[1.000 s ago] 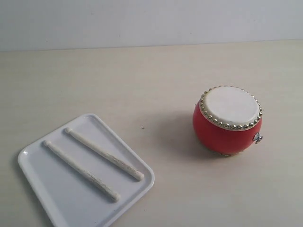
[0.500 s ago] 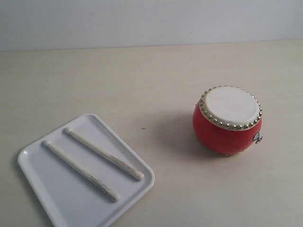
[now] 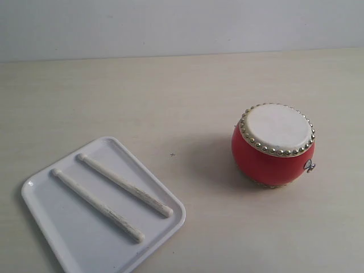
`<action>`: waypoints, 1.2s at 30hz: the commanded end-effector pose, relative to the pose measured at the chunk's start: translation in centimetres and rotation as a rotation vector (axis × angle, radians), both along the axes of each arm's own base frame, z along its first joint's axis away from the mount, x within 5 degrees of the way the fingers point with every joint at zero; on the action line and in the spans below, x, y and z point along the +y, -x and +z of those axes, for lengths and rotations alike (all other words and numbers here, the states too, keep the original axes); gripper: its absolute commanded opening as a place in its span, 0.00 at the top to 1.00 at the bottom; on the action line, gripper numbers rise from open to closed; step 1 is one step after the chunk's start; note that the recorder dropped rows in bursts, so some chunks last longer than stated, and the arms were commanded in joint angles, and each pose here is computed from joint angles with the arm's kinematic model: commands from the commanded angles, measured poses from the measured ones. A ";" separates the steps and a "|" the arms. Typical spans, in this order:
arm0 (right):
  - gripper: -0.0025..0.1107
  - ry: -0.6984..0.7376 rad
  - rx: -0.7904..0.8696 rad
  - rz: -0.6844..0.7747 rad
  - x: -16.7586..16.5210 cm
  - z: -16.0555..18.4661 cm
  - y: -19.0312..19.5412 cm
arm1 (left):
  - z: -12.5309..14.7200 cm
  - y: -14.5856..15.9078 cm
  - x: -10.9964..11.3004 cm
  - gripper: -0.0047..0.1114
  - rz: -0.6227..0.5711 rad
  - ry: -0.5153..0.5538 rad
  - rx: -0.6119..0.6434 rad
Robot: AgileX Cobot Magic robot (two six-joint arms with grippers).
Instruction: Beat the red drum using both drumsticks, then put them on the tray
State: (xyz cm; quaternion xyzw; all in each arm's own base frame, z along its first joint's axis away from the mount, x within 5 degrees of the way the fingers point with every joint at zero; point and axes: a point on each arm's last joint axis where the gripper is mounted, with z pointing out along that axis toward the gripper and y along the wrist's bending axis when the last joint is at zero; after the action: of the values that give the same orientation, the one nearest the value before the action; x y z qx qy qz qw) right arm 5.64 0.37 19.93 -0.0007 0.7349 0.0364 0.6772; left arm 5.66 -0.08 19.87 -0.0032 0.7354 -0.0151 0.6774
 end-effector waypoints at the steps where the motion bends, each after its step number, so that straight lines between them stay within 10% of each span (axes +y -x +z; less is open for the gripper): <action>1: 0.98 0.014 0.012 -0.014 -0.1 -0.2 0.0 | 0.0 0.0 0.0 0.96 0.002 -0.001 -0.013; 36: 0.98 0.008 0.025 -0.020 -0.1 -0.4 0.0 | 0.0 0.0 0.0 0.96 0.002 -0.003 -0.013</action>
State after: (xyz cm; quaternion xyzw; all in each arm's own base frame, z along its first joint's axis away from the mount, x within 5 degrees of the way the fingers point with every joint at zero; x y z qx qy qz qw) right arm 5.62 0.29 19.70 0.0033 0.7433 0.0302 0.6682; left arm 5.66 -0.08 19.87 -0.0032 0.7354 -0.0151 0.6774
